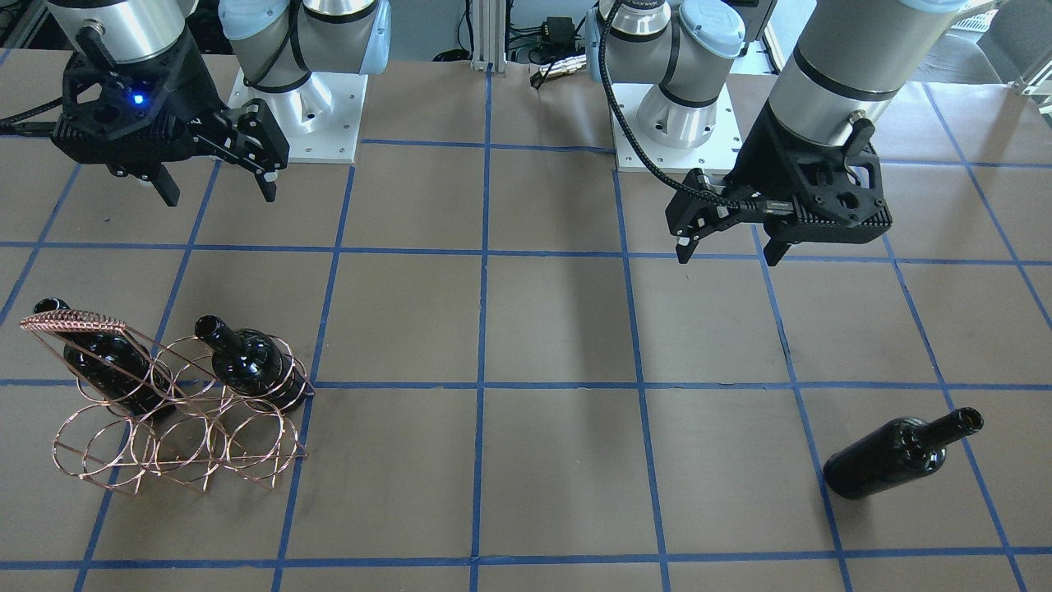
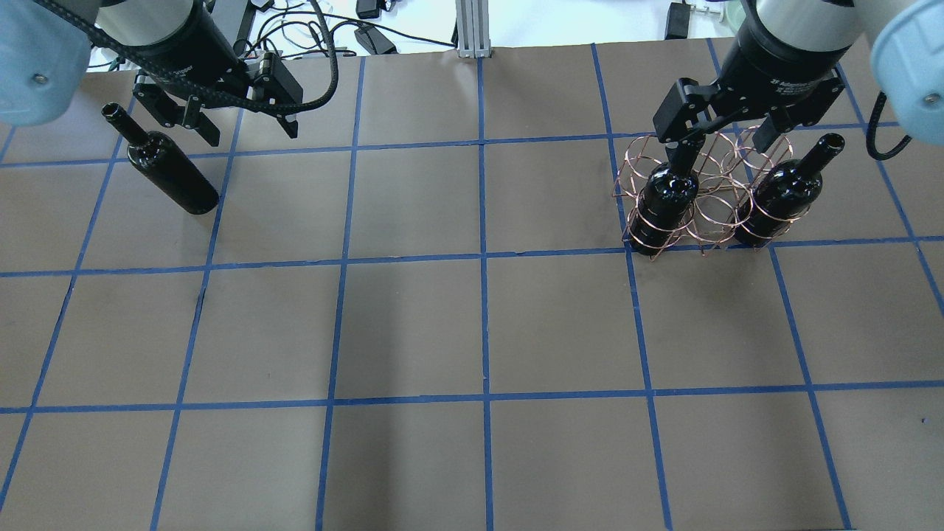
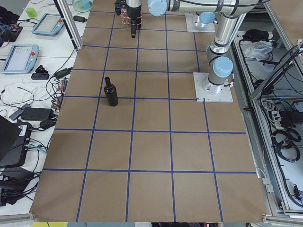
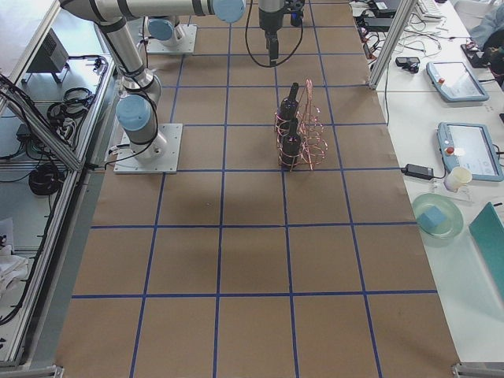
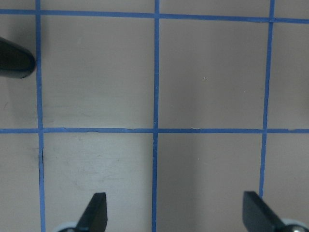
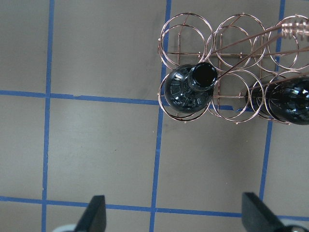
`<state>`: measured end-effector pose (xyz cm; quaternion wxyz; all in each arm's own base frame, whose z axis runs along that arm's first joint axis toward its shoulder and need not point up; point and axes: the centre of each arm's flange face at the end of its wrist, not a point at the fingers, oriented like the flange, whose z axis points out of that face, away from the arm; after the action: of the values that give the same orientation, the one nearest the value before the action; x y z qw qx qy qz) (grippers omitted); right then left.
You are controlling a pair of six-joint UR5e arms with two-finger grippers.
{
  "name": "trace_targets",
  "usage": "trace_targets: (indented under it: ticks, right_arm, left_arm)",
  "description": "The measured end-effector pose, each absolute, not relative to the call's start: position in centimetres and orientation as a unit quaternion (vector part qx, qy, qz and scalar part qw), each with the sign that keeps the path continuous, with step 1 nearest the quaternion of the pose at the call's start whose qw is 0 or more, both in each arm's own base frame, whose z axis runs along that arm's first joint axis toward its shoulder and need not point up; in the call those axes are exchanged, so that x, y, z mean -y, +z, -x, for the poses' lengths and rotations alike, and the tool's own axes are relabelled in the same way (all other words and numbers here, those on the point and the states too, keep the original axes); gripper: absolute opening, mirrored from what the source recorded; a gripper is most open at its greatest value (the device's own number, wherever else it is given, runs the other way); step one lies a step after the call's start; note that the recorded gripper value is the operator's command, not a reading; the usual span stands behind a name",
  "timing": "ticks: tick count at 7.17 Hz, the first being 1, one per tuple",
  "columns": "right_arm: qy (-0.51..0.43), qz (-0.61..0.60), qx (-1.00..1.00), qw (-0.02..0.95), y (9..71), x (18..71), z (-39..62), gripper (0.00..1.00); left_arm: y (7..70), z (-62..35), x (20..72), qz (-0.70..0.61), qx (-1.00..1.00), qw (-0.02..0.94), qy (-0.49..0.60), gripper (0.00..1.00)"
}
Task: Place wine into wine basket
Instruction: 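Lower the left gripper over the lying dark wine bottle's neck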
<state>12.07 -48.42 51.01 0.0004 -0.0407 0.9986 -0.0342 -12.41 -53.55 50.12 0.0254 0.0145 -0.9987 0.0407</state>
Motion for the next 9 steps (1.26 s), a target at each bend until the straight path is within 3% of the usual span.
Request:
trace_targets:
  ticks: [9]
  right_arm:
    - [-0.034,0.041,-0.999,0.001,50.95,48.46,-12.09,1.0]
  left_arm:
    - [50.48,12.77,53.92,-0.021,0.997,0.04,0.061,1.0]
